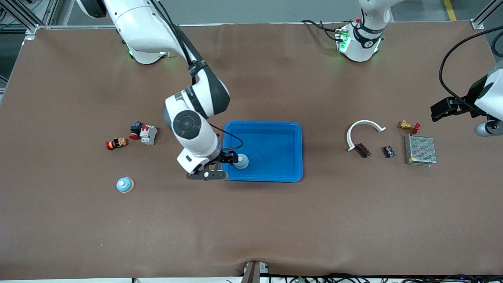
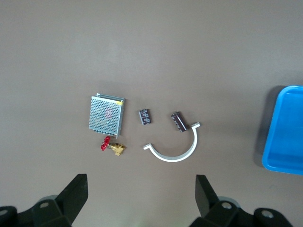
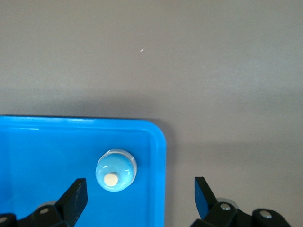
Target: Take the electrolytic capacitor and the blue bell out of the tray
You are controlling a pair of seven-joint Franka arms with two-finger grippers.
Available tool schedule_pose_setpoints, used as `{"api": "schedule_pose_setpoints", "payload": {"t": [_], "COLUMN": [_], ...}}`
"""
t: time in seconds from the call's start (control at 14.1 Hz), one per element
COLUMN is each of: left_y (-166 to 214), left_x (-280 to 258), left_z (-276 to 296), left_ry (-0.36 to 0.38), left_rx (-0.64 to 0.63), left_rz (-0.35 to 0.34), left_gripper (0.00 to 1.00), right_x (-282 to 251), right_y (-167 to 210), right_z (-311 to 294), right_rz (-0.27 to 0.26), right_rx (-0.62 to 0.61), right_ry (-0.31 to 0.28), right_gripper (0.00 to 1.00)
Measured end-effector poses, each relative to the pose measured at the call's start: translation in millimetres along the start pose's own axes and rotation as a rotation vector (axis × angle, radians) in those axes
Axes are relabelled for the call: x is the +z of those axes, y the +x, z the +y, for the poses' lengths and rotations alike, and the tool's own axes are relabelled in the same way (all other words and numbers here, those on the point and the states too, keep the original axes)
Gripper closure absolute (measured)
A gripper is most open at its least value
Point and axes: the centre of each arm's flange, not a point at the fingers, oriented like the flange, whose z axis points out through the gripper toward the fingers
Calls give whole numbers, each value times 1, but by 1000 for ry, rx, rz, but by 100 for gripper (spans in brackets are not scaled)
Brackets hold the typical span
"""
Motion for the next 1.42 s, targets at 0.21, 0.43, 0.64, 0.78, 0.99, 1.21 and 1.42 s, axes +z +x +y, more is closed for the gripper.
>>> {"api": "schedule_pose_setpoints", "payload": {"t": [0.21,0.43,0.64,0.78,0.99,1.21,1.42], "left_y": [-4,-7,-15,-22,-29,-33,-38], "left_x": [-3,-4,-2,2,3,-1,-8], "left_z": [15,13,-10,-28,-34,-30,-32], "left_ry": [11,-12,-28,-53,-59,-58,-59], "left_rx": [10,13,28,42,49,56,54], "left_rz": [3,-5,-14,-16,-11,-2,10], "left_gripper": [0,0,0,0,0,0,0], "right_x": [14,31,50,59,70,82,92], "right_y": [-11,-14,-16,-20,-22,-22,-25], "right_z": [-16,-22,-24,-29,-31,-30,-33], "right_rz": [-8,-1,2,1,-1,1,7], "right_rx": [-19,-18,-20,-27,-30,-29,-36], "right_ry": [-8,-10,-15,-18,-23,-27,-27], "right_gripper": [0,0,0,0,0,0,0]}}
